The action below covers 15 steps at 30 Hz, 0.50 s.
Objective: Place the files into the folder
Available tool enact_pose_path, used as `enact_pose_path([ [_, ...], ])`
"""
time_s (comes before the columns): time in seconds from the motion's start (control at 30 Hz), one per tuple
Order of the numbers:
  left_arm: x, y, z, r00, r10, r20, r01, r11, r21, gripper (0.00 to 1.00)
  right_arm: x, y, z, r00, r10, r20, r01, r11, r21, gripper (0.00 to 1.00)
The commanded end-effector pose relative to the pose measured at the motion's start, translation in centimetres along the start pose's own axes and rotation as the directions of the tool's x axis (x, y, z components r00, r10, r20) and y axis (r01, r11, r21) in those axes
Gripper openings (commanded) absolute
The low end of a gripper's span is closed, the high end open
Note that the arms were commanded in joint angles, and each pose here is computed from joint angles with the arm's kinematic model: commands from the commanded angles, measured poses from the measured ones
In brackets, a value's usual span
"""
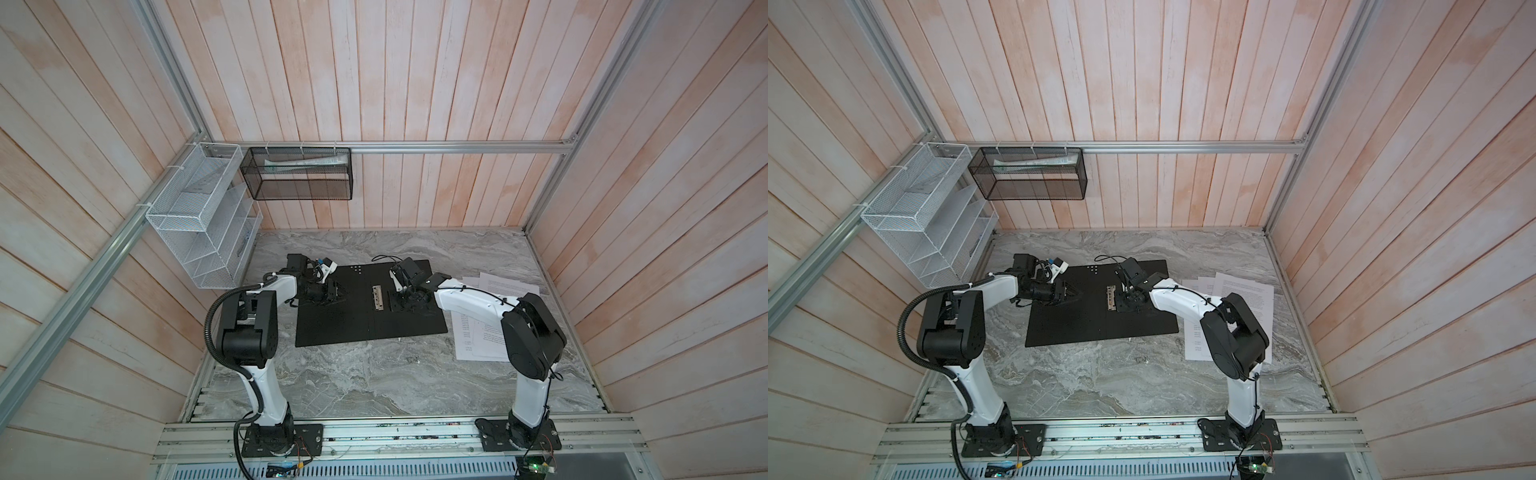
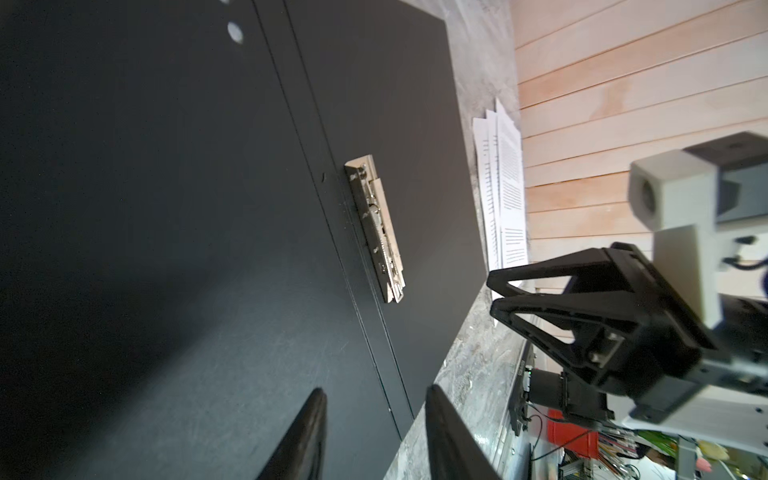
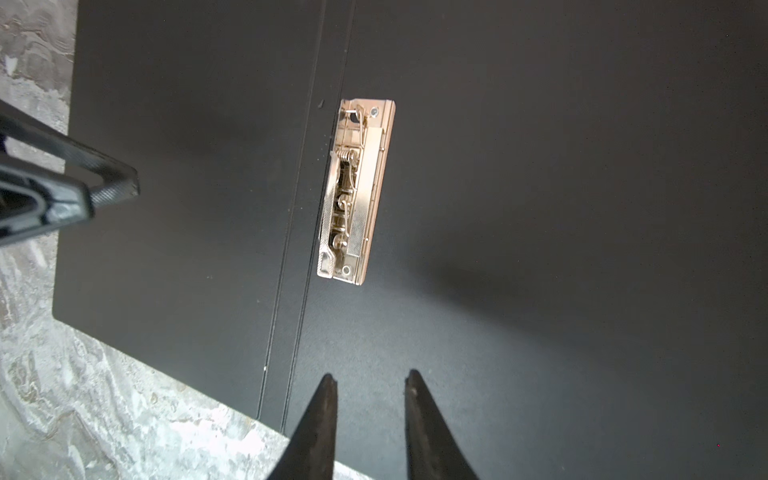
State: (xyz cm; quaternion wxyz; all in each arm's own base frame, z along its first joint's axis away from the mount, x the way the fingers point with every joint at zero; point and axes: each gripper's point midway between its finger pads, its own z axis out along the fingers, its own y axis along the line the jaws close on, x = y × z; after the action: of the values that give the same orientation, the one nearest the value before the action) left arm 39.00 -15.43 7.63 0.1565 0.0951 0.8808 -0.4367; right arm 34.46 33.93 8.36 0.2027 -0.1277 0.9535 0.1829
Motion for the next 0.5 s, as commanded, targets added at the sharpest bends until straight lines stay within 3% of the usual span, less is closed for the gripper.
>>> enact_pose_path([
  [0.0,0.4,-0.5,0.4,0.992,0.125,-0.016,-0.126,0.988,-0.088,0.51,-0.7,0.2,0.1,1.000,-0.028,-0.001,0.028,0.999,0.026,0.25],
  [0.1,0.4,-0.4,1.0,0.992,0.122,-0.024,-0.124,0.989,-0.085,0.57,-1.3,0.8,0.1,0.999,-0.034,0.015,0.034,0.999,0.007,0.24],
  [0.3,0.8,0.0,2.4,0.998,0.036,-0.054,-0.037,0.999,-0.020,0.49,-1.2,1.6,1.4,0.998,-0.051,-0.033,0.051,0.999,-0.018,0.22],
  [0.47,0.0,1.5,2.4,0.999,0.039,-0.038,-0.044,0.987,-0.154,0.41,-0.9,1.6,2.9,0.996,-0.066,-0.055,0.066,0.998,0.001,0.20],
])
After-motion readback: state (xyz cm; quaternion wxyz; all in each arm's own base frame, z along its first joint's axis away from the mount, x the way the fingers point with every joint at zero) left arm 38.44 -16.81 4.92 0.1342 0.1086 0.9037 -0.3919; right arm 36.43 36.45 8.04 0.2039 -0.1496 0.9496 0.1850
